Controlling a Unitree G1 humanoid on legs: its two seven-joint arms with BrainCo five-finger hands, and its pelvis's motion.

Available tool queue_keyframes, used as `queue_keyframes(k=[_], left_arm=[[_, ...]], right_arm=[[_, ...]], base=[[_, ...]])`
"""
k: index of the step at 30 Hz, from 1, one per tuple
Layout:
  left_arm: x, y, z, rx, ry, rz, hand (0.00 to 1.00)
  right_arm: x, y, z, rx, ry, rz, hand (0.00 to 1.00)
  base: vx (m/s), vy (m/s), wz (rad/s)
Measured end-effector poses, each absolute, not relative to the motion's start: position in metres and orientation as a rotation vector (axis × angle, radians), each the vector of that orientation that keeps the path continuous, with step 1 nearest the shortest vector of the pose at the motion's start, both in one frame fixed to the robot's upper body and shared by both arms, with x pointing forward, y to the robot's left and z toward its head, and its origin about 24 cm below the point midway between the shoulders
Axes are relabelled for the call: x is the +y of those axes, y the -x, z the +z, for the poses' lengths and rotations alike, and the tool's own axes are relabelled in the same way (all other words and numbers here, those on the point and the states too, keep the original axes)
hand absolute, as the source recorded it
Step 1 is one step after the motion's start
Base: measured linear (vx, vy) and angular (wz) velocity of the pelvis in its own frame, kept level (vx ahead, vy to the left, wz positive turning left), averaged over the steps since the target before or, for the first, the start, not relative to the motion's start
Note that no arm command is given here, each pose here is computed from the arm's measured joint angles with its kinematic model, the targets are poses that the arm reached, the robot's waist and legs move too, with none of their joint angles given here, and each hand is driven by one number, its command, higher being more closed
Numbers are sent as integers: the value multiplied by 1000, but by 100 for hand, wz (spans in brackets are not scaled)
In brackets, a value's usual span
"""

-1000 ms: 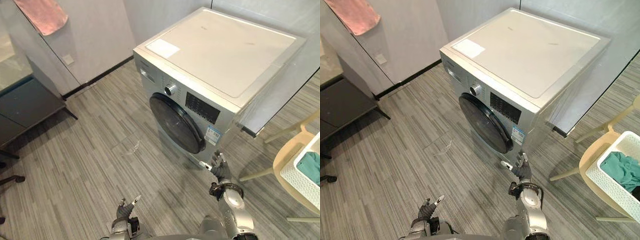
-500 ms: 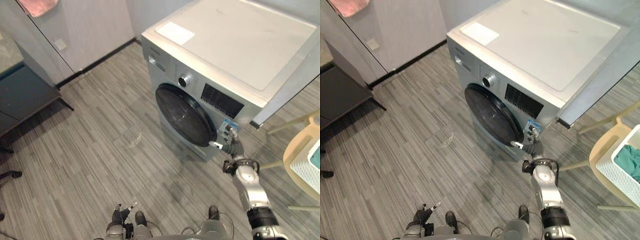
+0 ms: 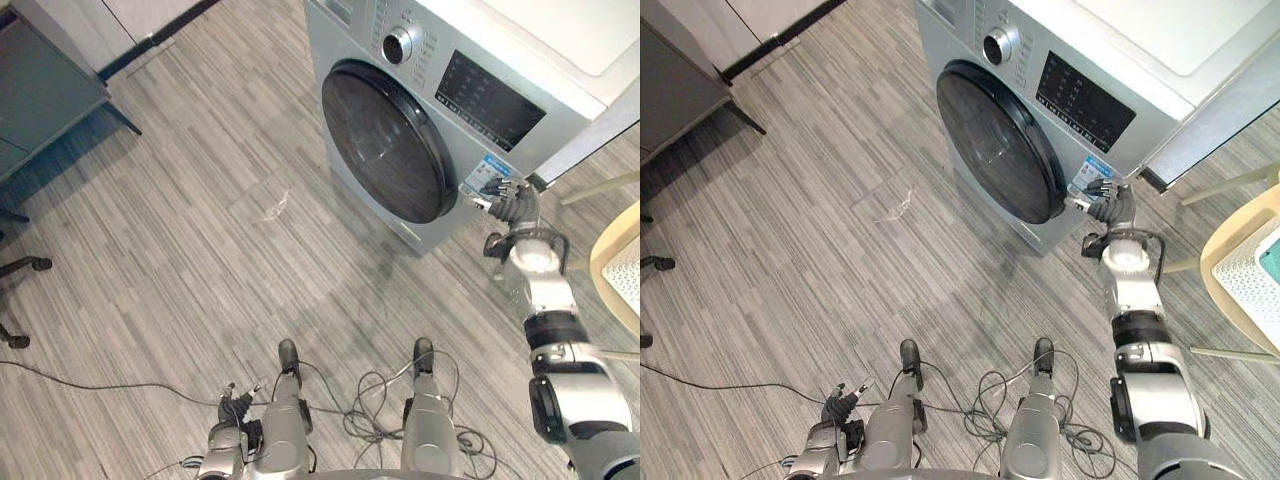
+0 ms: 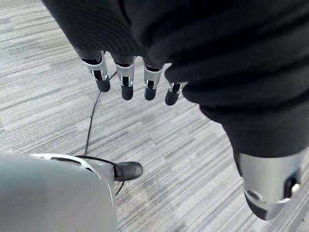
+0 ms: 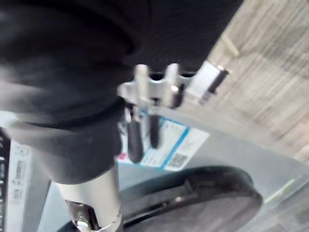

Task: Pick up the laundry basket with both hands and put the clothes into the washing machine.

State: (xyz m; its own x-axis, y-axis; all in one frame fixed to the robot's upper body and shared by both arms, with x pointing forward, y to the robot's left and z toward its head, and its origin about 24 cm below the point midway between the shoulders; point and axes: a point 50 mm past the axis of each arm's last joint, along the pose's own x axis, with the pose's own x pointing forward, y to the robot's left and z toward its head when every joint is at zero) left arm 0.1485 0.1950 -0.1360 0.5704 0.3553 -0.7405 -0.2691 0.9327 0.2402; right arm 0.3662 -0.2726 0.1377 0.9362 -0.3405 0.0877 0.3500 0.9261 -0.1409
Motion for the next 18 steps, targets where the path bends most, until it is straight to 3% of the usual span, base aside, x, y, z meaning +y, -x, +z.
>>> queue_keyframes(k=[6, 11, 18], left_arm=[[198, -161, -127, 826, -110, 375, 0], [200, -176, -119, 776, -89, 399, 0], [200, -180, -117, 765, -75, 420, 0]], right_arm=[[-283, -373, 147, -18, 152, -415, 0], [-308, -379, 198, -94, 134, -536, 0], [-299, -382, 206, -129, 57, -521, 0]], base=[[-2, -11, 5], [-51, -14, 5], [-73, -9, -4]])
